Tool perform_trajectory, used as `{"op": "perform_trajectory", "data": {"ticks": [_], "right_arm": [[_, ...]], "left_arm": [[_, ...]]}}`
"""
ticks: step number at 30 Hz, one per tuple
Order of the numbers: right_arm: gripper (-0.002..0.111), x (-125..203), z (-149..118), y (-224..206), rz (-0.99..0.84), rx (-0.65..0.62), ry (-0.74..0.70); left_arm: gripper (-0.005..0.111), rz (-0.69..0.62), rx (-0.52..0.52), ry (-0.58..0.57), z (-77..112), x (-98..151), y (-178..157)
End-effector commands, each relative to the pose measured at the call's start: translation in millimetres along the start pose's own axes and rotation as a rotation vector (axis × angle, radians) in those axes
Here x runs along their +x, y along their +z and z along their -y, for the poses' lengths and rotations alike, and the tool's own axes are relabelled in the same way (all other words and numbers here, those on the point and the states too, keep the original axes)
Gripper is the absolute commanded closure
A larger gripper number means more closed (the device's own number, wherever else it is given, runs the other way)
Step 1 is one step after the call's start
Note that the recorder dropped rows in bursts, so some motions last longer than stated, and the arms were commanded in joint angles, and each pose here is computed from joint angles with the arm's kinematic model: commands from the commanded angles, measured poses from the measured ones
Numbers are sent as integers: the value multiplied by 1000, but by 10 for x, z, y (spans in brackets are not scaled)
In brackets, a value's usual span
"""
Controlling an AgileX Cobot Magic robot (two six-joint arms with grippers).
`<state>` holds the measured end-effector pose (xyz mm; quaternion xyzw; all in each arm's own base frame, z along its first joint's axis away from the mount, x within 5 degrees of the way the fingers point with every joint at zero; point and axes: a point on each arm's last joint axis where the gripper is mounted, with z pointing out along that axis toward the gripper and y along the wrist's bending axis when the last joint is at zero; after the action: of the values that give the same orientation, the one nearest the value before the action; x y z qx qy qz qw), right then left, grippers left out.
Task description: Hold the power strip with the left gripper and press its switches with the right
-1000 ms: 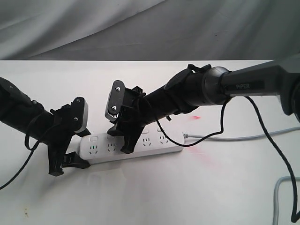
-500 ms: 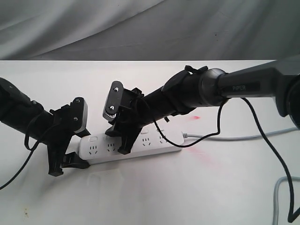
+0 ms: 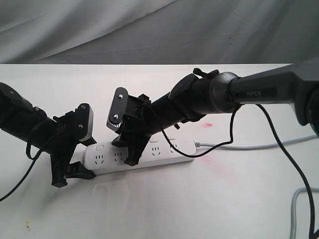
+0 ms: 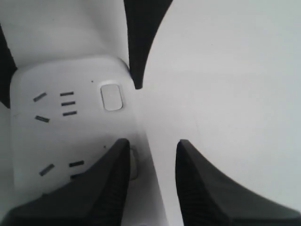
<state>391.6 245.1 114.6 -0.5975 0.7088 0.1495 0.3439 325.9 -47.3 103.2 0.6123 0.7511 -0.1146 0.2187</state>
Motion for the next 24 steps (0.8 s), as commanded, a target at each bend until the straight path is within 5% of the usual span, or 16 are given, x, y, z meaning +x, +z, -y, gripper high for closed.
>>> {"op": "perform_trajectory", "data": {"ticks": [1, 24], "right_arm": [[76, -110, 71, -213, 11, 43, -43], [76, 166, 142, -382, -36, 18, 30]], "left_arm": [[53, -39, -1, 70, 3, 34, 26], [53, -39, -1, 70, 3, 34, 26]]}}
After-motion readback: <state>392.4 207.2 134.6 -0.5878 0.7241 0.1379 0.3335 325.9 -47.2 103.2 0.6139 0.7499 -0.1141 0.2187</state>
